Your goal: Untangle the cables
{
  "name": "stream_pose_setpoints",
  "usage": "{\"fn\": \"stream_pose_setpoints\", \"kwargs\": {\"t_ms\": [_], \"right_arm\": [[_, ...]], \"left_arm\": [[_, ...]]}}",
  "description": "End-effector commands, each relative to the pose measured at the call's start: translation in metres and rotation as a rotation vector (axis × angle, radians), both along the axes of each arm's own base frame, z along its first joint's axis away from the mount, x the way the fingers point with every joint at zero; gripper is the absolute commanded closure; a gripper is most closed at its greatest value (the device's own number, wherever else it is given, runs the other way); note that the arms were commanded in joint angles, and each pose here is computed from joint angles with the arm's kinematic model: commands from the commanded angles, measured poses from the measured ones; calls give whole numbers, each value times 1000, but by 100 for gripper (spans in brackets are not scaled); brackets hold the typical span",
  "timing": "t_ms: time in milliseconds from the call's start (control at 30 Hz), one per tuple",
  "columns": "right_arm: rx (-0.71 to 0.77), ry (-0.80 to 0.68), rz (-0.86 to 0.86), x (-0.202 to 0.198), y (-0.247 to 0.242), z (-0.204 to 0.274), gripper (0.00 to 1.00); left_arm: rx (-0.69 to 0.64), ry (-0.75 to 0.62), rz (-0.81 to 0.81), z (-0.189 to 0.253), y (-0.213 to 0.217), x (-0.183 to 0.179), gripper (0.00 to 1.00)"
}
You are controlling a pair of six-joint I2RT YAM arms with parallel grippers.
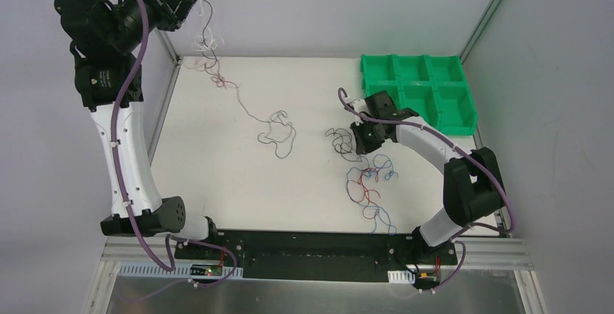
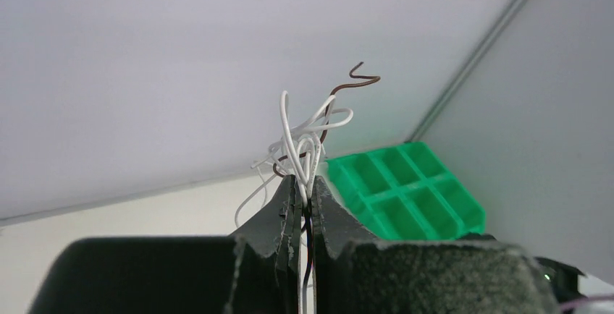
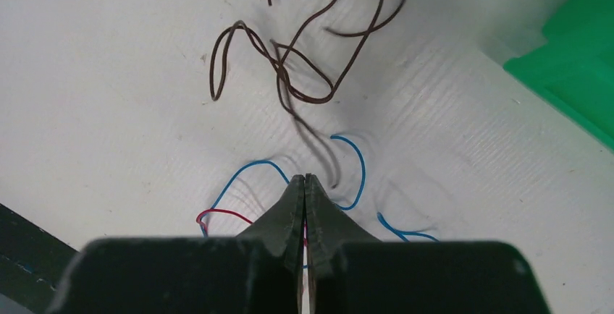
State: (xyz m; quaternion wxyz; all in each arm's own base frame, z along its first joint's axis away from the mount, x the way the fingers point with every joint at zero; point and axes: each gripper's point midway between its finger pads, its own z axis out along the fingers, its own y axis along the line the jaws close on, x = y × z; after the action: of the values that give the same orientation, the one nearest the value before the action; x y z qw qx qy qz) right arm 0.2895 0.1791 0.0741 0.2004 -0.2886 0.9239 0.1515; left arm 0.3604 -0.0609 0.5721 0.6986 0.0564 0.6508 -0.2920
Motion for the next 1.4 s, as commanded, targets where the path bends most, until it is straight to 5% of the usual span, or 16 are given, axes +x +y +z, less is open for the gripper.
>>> {"fn": "stream_pose_setpoints", "kwargs": {"t_ms": [0, 333, 533, 567, 633, 667, 733, 833, 1067, 1267, 1367], "right_arm": [[-7, 16, 45, -12, -1, 4, 100], [381, -118, 79, -2, 58, 157, 100], [417, -227, 119, 7, 61, 213, 100], [381, -242, 128, 9, 57, 210, 96], [272, -212, 137, 12, 44, 184, 46], [212, -183, 134, 13, 37, 167, 29], [111, -115, 148, 10, 24, 130, 16], [9, -61, 138, 13, 11, 85, 10], [-100, -5, 122, 36, 6, 16, 15], [-15, 96, 126, 45, 34, -7, 35], [-1, 147, 140, 42, 38, -15, 61]], "left_arm": [[12, 13, 162, -6, 35, 25, 100], [51, 364, 22, -172, 19, 15, 100], [-7, 555, -174, -244, -12, -26, 100], [-13, 577, -203, -251, -17, -32, 100], [3, 596, -257, -257, -23, -41, 100], [14, 602, -279, -259, -26, -44, 100], [50, 597, -330, -261, -34, -49, 100], [116, 642, -405, -275, -52, -61, 100], [266, 735, -542, -324, -67, -90, 100], [421, 739, -605, -365, -60, -109, 100], [588, 707, -677, -388, -56, -130, 100]]}}
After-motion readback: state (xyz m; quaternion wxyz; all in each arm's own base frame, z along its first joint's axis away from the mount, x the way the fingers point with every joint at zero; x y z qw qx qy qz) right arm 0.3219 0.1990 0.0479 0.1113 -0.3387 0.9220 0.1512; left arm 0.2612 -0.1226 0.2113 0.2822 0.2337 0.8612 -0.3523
